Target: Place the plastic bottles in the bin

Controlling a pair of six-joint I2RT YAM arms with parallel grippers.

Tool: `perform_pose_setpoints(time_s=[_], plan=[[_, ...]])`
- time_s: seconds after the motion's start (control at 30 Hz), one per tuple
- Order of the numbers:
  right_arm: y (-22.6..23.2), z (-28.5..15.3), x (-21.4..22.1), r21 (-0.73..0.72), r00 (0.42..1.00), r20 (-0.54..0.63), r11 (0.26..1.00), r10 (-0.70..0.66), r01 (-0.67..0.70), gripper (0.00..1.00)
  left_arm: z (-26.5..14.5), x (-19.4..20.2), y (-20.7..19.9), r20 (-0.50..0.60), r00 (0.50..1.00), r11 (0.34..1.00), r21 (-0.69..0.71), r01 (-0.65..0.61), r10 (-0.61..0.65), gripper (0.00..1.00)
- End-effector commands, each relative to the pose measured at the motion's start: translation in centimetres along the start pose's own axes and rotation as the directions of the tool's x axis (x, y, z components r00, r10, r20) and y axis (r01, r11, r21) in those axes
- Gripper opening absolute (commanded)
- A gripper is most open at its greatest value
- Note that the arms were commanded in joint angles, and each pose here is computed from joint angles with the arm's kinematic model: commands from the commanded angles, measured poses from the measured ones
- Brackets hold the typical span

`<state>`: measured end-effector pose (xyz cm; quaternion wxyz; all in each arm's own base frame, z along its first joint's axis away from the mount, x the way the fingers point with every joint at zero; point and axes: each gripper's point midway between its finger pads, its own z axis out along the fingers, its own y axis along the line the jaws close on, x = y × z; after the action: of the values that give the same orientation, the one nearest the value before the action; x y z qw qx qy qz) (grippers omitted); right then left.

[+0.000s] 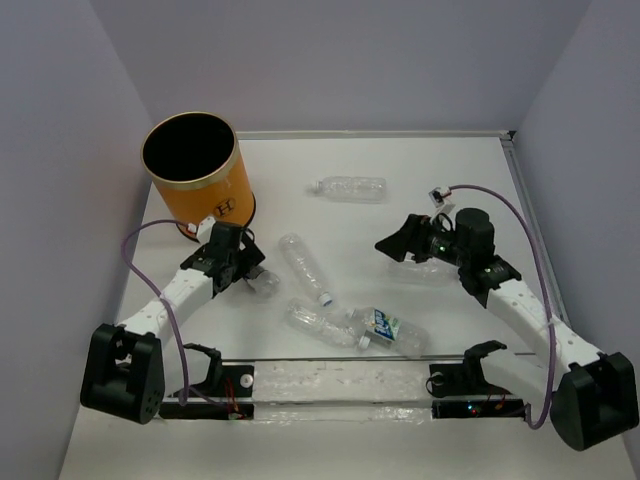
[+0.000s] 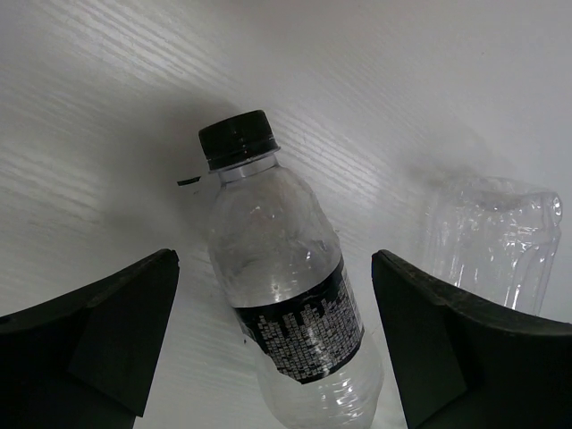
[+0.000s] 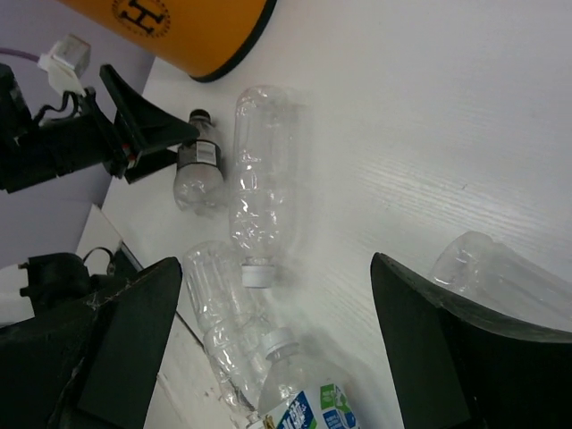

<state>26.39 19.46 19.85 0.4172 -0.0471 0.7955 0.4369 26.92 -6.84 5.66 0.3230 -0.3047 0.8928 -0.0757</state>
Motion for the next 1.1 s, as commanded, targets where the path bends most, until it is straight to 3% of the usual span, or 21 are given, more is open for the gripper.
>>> perform_pose_setpoints(time_s=[0.0,0.27,0.37,0.5,0.57,0.87,1.07], plan=[[1.2,2.5,-1.1,0.048,0.994,-0.002,0.993,-0.108,0.108,0.93,1.0,-0.6,-0.9,0.041,0.999,0.999,0.029,0.029,-0.03,0.98],[1.5,8.0,2.9,0.092,0.96,-0.198,0.972,-0.197,0.218,1.0,2.1,-0.4,-0.7,0.056,0.998,0.999,0.023,0.042,-0.043,0.89],[1.4,10.5,4.6,0.1,0.931,-0.284,0.958,-0.23,0.268,1.0,2.5,-0.3,-0.4,0.06,0.997,0.999,0.007,0.047,-0.048,0.8],[1.2,13.8,5.3,0.096,0.9,-0.345,0.943,-0.268,0.317,1.0,2.3,-0.6,-0.4,0.082,0.995,0.998,0.022,0.064,-0.065,0.57],[1.8,15.9,5.5,0.076,0.883,-0.366,0.936,-0.294,0.343,1.0,2.0,-0.7,-0.5,0.091,0.993,0.997,0.036,0.069,-0.073,0.53],[2.3,21.5,6.8,-0.014,0.796,-0.477,0.908,-0.373,0.418,1.0,-4.7,-5.9,-2.2,0.261,0.961,0.986,0.157,0.054,-0.094,0.44],[3.3,22.7,8.1,-0.081,0.764,-0.51,0.906,-0.396,0.416,1.0,-11.9,-11.8,-3.9,0.443,0.887,0.97,0.243,0.02,-0.129,0.43]])
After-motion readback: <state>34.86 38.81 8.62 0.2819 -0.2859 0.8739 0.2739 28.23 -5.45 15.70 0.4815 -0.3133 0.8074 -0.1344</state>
